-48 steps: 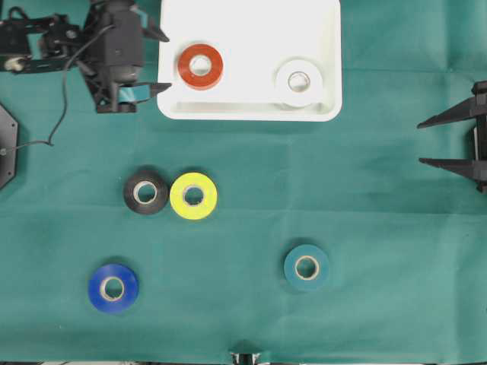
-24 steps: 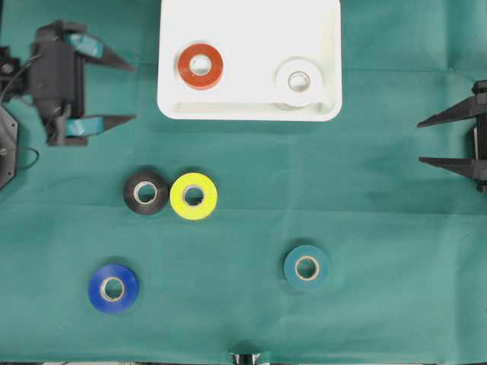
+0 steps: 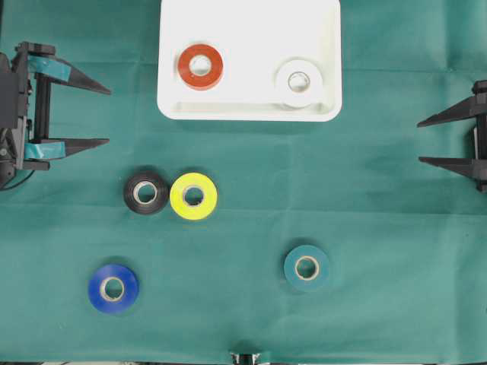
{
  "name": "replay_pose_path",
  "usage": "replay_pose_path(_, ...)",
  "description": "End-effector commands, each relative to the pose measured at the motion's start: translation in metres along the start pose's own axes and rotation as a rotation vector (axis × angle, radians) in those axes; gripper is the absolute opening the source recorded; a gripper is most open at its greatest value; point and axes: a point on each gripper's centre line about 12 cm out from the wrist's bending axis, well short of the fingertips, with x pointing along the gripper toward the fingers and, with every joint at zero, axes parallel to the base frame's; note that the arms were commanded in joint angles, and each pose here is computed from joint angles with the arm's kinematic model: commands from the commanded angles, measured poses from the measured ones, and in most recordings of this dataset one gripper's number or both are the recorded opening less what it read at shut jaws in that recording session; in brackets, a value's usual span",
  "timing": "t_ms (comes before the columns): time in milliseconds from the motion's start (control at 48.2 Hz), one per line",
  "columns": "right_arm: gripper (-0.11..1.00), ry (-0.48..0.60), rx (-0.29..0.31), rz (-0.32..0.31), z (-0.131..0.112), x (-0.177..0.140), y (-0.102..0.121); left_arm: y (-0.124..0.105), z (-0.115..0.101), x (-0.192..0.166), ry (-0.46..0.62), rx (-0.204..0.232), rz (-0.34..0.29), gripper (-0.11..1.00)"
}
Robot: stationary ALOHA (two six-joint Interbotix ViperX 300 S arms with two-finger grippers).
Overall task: Put the tape into the white case with the left arm.
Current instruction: 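Retract the left gripper back to the left side, then move the left gripper down onto the blue tape roll and grip it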
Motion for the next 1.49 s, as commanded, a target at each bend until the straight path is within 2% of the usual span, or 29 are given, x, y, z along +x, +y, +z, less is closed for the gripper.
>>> replay_pose_path(0,0.98,-0.016,0.002,0.002,0.006,0.001,0.0,-0.001,0.004,0.001,-0.011,0.002,-0.007,0.91)
replay_pose_path(187,0.98,-0.015,0.002,0.0,0.005,0.001,0.0,-0.013,0.001,0.003,0.003,0.019,-0.056,0.91)
replay_pose_path(560,0.98,-0.018,0.002,0.002,0.006,0.001,0.0,-0.053,-0.003,0.0,-0.015,0.111,-0.226,0.91)
replay_pose_path(725,0.98,-0.015,0.002,0.0,0.005,0.001,0.0,-0.06,-0.003,-0.002,-0.018,0.128,-0.258,0.91)
replay_pose_path(974,0.98,-0.016,0.002,0.001,0.006,0.001,0.0,-0.061,-0.006,-0.001,-0.011,0.129,-0.262,0.91)
replay_pose_path(1161,0.98,-0.015,0.002,0.002,0.005,0.001,0.0,-0.073,-0.01,0.006,0.036,0.144,-0.308,0.91)
replay_pose_path(1347,0.98,-0.015,0.002,0.002,0.005,0.001,0.0,-0.091,-0.013,0.018,0.116,0.09,-0.365,0.9)
replay_pose_path(1472,0.98,-0.015,0.002,0.0,0.005,0.001,0.0,-0.104,-0.012,0.021,0.143,0.083,-0.406,0.9)
